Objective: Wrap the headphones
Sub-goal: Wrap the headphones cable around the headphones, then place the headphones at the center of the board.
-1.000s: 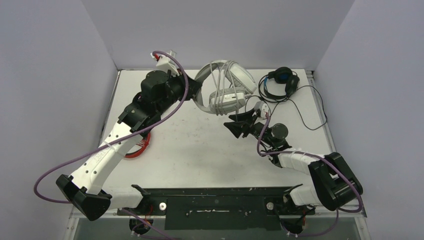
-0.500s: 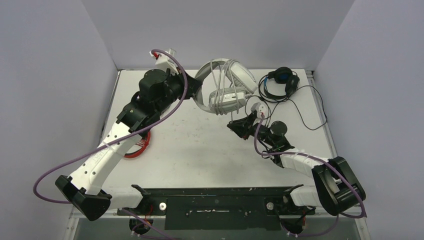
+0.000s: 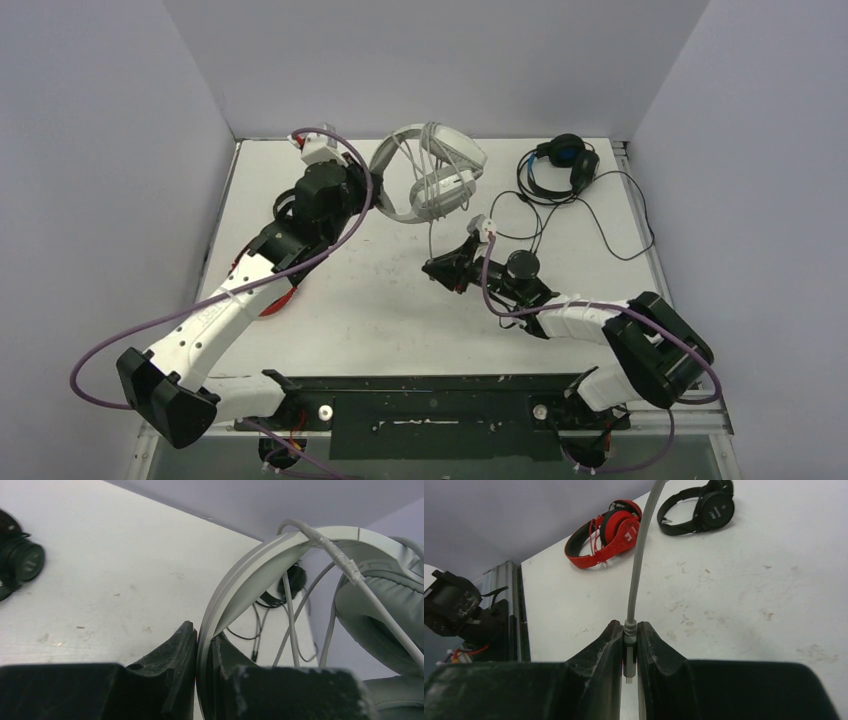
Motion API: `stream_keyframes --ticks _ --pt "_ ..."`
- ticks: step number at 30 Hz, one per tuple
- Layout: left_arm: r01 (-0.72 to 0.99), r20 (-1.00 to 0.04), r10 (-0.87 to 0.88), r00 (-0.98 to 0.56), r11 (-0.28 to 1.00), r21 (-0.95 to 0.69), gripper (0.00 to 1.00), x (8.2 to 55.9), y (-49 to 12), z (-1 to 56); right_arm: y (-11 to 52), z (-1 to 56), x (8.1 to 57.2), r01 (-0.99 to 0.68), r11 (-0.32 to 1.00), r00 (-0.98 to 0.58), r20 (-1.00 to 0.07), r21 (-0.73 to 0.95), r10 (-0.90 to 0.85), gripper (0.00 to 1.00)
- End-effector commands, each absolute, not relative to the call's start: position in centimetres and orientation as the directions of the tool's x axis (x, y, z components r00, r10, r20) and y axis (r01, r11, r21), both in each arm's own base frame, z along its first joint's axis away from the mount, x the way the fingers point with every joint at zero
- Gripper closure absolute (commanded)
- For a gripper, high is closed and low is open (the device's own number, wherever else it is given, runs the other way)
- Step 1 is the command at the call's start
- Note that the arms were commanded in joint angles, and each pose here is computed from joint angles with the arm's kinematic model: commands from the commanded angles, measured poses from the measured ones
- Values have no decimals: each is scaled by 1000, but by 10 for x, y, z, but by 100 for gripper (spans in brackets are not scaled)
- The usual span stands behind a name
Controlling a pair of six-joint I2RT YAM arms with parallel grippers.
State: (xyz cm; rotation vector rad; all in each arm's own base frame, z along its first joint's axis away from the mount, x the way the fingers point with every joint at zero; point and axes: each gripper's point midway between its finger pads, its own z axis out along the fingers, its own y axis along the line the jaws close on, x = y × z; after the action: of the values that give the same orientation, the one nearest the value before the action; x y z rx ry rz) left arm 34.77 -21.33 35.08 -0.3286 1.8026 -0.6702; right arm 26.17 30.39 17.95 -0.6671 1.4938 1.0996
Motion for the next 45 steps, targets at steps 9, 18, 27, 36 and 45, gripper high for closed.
stream_keyframes --ticks 9,18,27,36,45 --pt "-338 -816 -577 35 761 -553 100 374 -120 286 366 196 236 -816 322 -455 -877 480 156 100" --pt "-427 -845 -534 -25 770 -474 100 373 -114 196 391 199 236 -754 309 -567 -811 580 141 98" --pt "-265 -811 -560 -166 818 -511 100 368 -152 163 405 213 270 -645 315 -644 -717 697 268 94" --pt "-203 -808 -533 -252 845 -495 100 363 -168 150 406 216 299 -497 313 -702 -587 810 405 81" --pt "-200 -787 -544 -291 839 -505 100 364 -176 155 405 209 317 -401 398 -707 -555 825 438 66"
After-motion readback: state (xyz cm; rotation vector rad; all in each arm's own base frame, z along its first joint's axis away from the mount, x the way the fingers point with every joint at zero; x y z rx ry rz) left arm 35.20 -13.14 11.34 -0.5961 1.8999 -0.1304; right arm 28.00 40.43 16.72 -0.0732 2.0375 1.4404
